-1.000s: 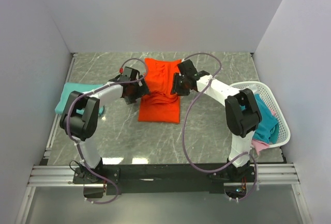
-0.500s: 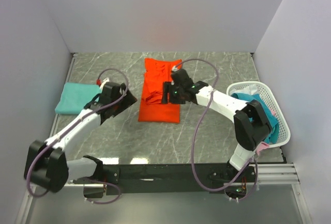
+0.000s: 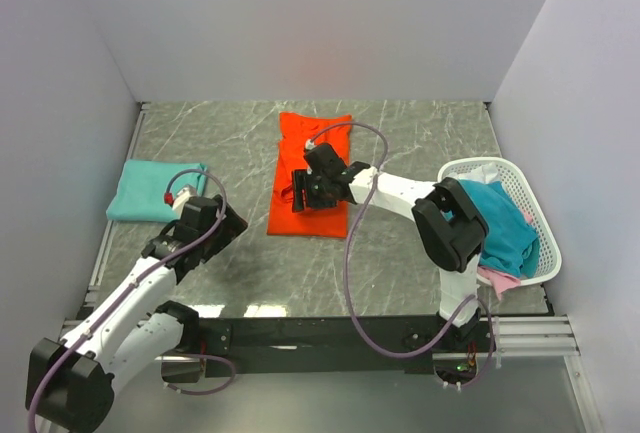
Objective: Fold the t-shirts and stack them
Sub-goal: Fold the tshirt
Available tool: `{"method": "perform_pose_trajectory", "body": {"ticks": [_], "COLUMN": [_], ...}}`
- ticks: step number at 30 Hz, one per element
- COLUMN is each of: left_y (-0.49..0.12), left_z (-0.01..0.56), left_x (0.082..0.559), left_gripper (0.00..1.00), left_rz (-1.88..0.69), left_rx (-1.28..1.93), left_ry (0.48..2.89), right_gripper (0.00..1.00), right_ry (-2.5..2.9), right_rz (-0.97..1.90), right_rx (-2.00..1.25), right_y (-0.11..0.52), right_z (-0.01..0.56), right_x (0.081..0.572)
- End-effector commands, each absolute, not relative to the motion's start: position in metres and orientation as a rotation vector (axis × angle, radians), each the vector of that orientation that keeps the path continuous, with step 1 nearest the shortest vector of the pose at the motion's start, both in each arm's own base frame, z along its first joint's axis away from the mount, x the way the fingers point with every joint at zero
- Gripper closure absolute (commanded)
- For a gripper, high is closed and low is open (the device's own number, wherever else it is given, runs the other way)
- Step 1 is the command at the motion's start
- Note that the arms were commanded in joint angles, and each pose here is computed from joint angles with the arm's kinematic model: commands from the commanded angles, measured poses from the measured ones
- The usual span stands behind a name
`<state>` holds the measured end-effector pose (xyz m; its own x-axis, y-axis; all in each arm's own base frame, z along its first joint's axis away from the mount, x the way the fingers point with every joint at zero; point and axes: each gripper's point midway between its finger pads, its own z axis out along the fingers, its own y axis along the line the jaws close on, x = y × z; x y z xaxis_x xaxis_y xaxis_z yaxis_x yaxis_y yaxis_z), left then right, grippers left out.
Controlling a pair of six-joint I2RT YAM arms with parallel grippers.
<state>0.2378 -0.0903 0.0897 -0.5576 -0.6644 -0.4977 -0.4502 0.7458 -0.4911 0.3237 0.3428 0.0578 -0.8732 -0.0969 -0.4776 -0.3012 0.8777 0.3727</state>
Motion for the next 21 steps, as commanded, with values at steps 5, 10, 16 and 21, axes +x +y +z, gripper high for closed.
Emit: {"method": "perform_pose_trajectory", "body": {"ticks": [5,10,16,21], "left_y": [-0.091,-0.09,-0.092,-0.091], "left_z": [0.091,0.09,0.087,0.085], "left_x": [0.239,0.24,0.239,0.239], "left_gripper": [0.0,0.01,0.01,0.01], "left_rz": [-0.424,-0.421,-0.431,-0.418], "left_rx": [-0.838,-0.845,-0.84,-0.838], "left_ry": [2.232,2.227,2.238,2.241], "right_gripper": [0.3,0.31,0.31,0.32], "right_ry": [2.461,2.43,2.36,2.312], "right_rz": [0.599,0.587,0.57,0.562], "right_rx": [-0.276,-0.251,-0.201,-0.108], "right_y": [0.361,0.364,0.365,0.357], "right_z": [0.07,0.065,0.074,0.085], "right_x": [0.363,0.375,0.394,0.424]}}
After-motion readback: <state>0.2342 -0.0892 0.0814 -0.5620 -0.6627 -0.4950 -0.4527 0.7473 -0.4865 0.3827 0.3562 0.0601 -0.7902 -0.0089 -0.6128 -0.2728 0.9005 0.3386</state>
